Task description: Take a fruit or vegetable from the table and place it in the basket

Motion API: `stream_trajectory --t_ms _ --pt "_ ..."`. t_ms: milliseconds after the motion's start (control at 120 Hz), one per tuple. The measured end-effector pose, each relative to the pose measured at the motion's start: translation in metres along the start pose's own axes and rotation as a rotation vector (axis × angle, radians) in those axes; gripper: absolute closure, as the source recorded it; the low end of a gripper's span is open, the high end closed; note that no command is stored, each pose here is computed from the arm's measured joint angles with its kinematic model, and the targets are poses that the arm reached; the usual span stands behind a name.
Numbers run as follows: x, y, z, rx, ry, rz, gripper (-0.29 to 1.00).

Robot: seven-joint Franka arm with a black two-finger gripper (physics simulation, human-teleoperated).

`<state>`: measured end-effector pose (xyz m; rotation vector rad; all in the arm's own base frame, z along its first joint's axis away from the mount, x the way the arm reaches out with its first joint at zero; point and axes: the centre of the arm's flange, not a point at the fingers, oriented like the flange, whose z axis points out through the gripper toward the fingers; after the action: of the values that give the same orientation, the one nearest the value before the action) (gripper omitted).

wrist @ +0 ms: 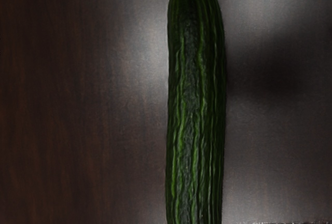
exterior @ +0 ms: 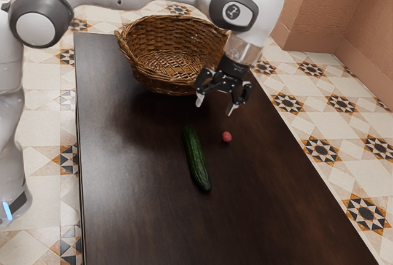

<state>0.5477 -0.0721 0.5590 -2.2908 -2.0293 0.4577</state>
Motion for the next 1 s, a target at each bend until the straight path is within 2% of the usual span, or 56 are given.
stream_trajectory --t_ms 125,208,300,417,1000 --pt "-0.007 -0.030 0.029 -0.031 -0.026 0.118 0.01" --pt "0.021 -0.050 0.042 -0.063 -0.056 0.128 0.01" --pt "0.047 -0.052 0.050 -0.093 -0.065 0.128 0.01" --pt "0.049 -0.046 0.052 -0.122 -0.051 0.177 0.01" --pt "0.026 0.002 0.103 -0.130 -0.014 0.346 0.02"
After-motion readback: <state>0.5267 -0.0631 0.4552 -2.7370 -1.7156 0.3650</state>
